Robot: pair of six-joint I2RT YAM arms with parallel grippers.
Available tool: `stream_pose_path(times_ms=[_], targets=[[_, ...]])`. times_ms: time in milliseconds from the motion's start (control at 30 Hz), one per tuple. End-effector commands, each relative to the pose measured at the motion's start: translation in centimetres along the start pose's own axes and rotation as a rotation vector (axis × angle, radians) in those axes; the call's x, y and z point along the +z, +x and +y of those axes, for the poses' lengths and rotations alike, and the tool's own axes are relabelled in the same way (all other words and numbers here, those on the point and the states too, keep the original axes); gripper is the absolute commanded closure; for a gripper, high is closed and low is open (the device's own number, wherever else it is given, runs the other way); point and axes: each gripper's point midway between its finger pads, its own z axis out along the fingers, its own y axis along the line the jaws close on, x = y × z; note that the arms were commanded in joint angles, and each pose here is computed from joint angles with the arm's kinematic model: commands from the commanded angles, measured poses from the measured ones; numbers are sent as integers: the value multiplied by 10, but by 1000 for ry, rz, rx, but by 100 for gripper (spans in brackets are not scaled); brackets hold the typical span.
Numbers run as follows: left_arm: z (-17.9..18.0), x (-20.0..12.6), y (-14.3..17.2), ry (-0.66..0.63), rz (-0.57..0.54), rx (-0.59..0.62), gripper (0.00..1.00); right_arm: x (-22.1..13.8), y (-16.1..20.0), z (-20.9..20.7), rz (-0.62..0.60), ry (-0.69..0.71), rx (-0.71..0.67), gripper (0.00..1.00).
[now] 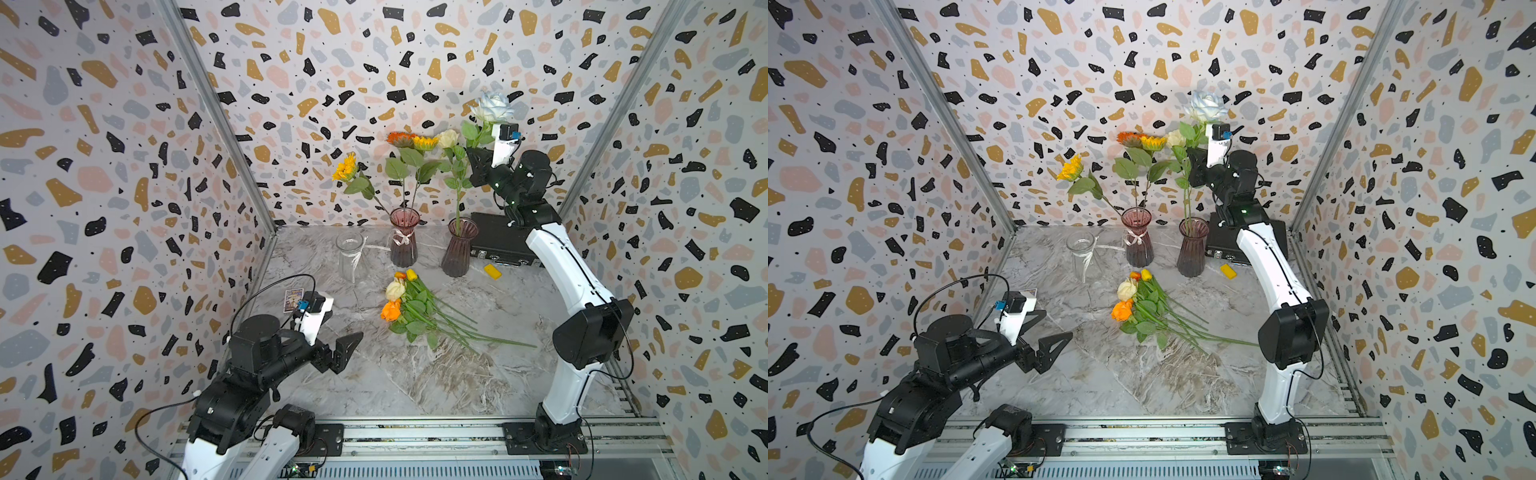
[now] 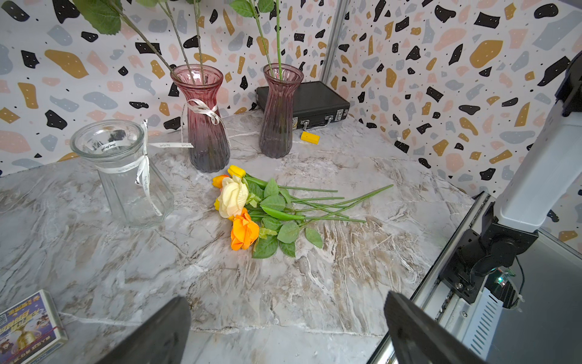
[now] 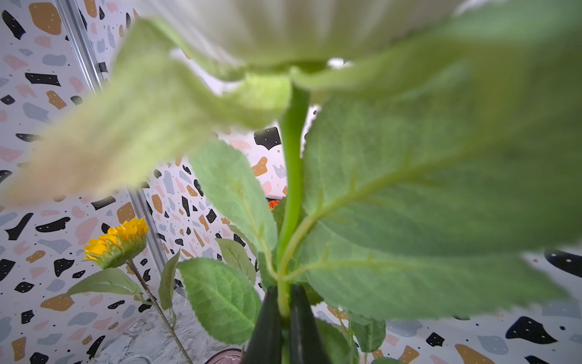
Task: Arrange the flowers in different vases according to their variety
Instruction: Pick up the flower at the center of the board, then insert the flower into the vase.
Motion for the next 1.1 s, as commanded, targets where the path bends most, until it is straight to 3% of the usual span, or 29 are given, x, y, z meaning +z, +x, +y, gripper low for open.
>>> stream_pose_path(times_ms=[0,700,867,1067], targets=[[-3,5,-13,27,-51,30,0,-9,-29,0,-84,-8,-57,100],[-1,8,-14,26,-48,25,0,-1,123,-46,206,116,-77,100],[-1,8,-13,25,-46,22,0,-2,146,-54,259,146,-71,68],[-1,6,-15,22,-48,22,0,-9,156,-55,291,157,-75,59]])
